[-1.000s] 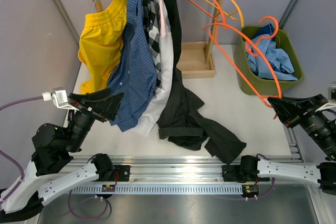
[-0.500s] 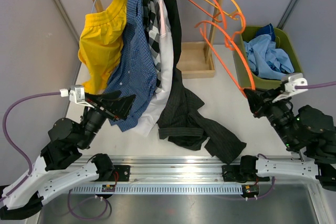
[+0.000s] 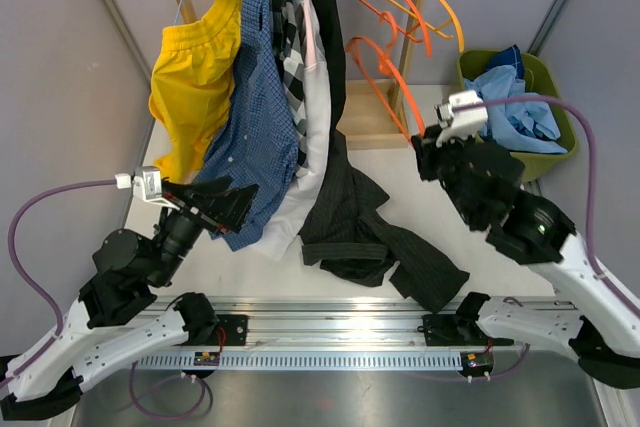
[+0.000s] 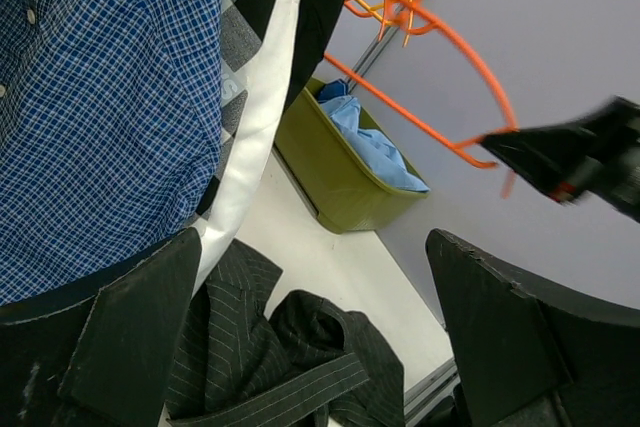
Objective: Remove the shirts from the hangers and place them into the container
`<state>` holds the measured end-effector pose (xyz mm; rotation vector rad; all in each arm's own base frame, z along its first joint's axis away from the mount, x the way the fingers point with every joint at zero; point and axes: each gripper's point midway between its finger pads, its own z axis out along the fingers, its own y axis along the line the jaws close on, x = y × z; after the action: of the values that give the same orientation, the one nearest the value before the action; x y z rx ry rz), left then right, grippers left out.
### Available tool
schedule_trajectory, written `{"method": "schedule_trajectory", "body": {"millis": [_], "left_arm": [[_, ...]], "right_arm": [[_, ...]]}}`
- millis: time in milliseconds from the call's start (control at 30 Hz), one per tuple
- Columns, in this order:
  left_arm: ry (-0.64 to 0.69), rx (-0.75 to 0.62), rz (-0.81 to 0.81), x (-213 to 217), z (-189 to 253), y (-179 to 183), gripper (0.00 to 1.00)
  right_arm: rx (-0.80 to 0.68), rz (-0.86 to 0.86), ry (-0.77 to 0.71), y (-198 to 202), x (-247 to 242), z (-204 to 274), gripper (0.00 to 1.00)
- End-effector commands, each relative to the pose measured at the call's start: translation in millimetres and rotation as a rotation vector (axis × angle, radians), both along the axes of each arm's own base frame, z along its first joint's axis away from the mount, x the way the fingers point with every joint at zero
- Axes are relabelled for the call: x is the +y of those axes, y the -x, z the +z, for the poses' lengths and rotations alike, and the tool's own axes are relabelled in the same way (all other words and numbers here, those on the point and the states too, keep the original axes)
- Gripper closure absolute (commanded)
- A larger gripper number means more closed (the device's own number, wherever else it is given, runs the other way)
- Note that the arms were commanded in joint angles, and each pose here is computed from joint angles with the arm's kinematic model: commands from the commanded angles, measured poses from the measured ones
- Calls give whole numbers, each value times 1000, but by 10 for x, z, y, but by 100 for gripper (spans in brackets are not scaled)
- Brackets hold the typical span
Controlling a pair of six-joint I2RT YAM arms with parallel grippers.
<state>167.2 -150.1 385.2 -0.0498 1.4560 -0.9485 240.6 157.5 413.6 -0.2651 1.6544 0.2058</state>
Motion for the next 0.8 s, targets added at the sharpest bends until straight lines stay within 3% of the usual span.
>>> {"method": "schedule_trajectory", "body": {"millis": [0,200,233,433,767], "left_arm": [[59,-31,-9,62,124,62,1],[73,-33,4,155,97,99,1],[74,-34,7,166,102,99,1],[83,-44,7,199,90,120,1],[71,-48,16,206,65,107,1]], "right_arm": [[29,104,-96,-364,218,59,100],[-2,136,-152,-1078,247,378,100],[-42,145,-172,-1111,244,612,100],[-75,206,-171,-1417,404,913,100],[-75,219,-159,-1974,579,1096,100]]}}
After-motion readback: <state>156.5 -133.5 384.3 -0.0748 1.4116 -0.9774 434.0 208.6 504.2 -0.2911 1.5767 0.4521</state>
